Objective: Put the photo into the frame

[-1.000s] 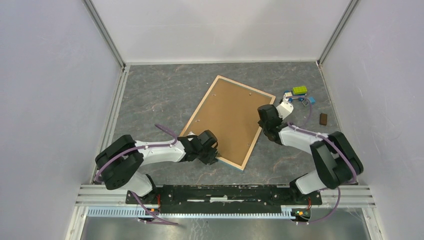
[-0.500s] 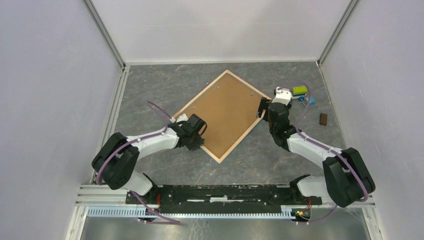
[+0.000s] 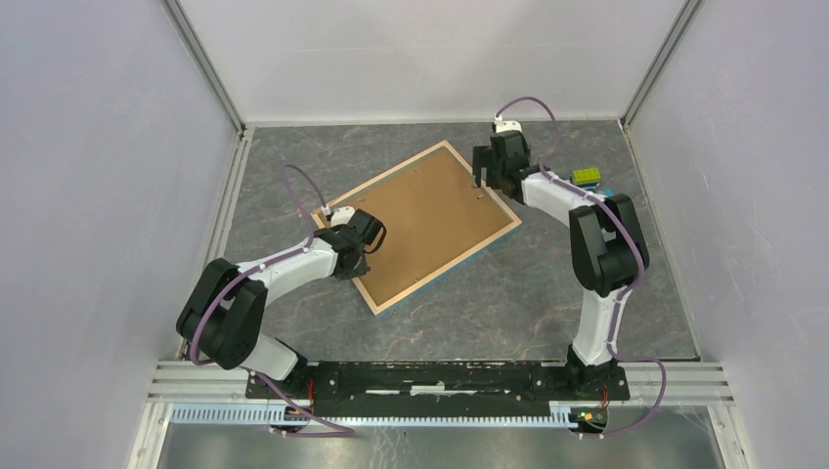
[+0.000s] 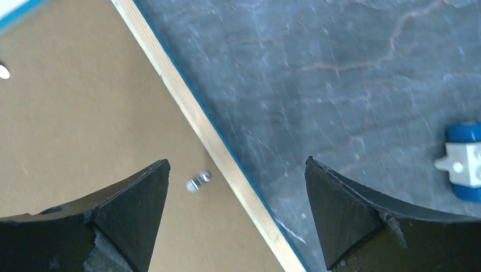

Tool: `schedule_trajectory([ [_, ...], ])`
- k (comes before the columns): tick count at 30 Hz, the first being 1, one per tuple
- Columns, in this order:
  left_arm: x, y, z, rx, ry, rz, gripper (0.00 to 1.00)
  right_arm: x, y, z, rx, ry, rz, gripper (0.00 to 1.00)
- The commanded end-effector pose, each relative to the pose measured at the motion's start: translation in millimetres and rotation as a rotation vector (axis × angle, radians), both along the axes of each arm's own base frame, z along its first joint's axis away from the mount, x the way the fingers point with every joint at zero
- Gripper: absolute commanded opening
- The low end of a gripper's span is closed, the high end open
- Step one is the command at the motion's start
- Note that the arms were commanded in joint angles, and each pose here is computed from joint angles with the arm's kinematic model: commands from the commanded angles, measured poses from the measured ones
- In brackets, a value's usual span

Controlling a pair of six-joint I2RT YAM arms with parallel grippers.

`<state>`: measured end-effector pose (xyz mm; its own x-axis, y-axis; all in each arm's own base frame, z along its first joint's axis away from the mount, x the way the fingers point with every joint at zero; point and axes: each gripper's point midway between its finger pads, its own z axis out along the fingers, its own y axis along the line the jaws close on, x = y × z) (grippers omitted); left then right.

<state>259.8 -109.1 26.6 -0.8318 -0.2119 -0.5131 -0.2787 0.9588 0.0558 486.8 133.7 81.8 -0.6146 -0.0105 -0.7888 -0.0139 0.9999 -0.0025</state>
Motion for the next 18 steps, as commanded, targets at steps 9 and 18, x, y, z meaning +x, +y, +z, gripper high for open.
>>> schedule_trajectory([
  [9,-0.5,11.8,-5.9,0.108,0.05,-0.121,0.02,-3.7,35.1,-47.3,0.145,0.184,0.076,0.87],
  [18,-0.8,6.9,-3.8,0.103,0.028,-0.142,0.02,-79.0,16.4,-46.0,0.23,0.13,0.025,0.81],
])
